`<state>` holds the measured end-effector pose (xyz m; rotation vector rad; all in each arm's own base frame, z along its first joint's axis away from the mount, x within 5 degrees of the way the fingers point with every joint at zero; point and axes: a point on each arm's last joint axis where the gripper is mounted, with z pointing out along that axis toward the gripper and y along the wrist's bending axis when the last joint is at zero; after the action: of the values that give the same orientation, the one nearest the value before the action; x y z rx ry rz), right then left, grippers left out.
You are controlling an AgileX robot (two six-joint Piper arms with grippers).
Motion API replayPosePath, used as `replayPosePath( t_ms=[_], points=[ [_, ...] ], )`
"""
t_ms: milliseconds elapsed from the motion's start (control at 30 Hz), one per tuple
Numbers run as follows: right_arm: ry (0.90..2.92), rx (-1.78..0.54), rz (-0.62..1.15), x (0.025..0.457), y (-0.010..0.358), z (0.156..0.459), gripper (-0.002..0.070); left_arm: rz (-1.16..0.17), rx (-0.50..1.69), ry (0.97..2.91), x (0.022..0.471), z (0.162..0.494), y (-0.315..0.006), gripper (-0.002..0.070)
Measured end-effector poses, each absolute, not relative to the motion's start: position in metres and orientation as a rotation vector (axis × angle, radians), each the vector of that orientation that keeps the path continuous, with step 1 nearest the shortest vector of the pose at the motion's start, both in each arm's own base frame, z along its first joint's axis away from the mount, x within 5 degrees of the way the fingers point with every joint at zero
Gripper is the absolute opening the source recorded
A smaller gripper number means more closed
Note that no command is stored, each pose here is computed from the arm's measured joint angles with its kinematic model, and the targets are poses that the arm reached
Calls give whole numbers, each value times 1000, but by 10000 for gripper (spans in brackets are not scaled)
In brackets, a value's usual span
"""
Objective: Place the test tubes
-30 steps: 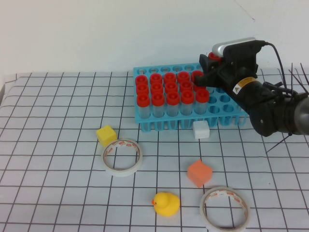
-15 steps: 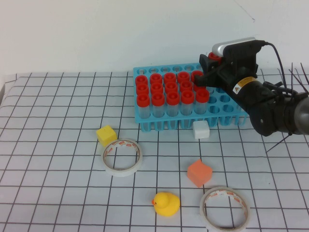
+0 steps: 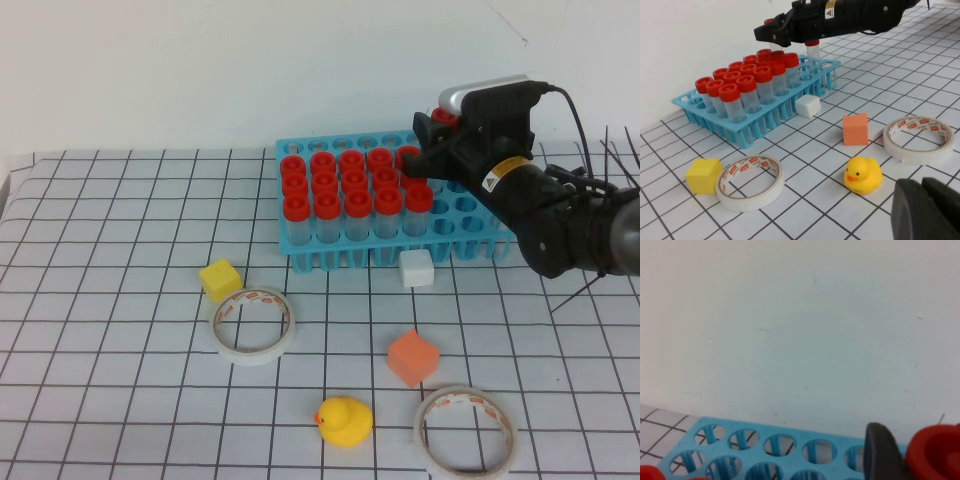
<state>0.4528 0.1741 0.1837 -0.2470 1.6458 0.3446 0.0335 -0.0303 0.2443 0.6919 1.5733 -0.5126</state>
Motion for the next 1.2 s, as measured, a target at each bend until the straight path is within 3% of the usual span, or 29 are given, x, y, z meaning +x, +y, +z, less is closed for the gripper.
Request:
replayPosePath(
  t_ms=[1200],
  points=[
    [1685, -338, 320, 450, 176, 187, 262, -513, 692, 1573, 33, 244, -30, -1]
  ],
)
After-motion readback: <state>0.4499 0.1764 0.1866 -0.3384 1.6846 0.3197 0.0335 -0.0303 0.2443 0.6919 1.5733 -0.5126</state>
